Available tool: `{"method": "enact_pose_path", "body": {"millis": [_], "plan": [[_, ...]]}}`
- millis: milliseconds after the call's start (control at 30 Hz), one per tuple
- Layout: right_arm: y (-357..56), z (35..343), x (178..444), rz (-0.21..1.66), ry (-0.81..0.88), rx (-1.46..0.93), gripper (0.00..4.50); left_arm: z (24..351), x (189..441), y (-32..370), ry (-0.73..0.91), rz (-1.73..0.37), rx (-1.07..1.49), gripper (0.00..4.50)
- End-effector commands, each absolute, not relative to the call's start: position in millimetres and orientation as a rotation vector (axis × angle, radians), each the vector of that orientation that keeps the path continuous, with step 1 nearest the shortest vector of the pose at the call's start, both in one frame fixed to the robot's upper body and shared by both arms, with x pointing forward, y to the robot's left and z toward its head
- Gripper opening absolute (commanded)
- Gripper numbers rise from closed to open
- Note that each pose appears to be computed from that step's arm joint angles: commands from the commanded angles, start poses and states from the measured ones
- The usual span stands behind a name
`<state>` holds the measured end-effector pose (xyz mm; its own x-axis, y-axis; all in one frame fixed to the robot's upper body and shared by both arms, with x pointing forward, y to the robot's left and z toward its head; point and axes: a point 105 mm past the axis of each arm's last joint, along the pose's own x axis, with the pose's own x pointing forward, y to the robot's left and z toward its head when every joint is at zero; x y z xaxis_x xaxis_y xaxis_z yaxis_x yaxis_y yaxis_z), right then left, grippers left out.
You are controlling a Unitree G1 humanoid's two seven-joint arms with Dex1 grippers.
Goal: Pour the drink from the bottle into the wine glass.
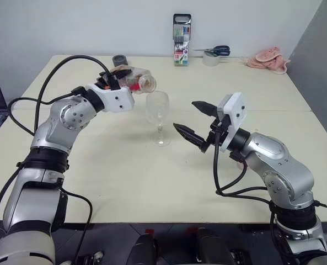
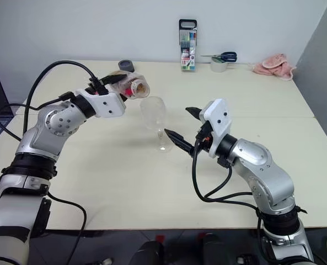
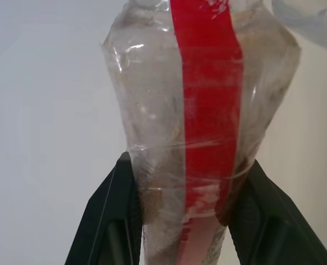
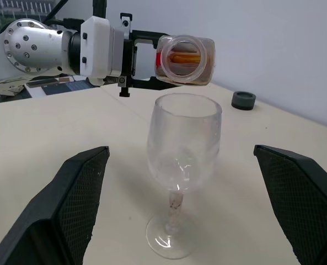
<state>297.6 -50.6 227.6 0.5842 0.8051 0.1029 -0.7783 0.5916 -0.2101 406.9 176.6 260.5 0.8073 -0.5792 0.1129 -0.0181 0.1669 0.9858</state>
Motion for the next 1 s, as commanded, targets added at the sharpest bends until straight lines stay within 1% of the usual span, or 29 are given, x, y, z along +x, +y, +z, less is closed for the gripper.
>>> {"method": "enact_pose_path", "body": {"millis": [33,733,1000], "plan": [[-45,238,288,0.97,-0.229,-0.154,4.5,290,403,176,-0.632,-0.361,1.396,1.66],[-37,229,278,1.018,-0.185,-0.147,4.5,299,411,176,-0.681,-0.317,1.506,1.66],[-36,228,282,0.99,-0.182,-0.137,4.5,302,412,179,-0.692,-0.304,1.542,1.66]]}}
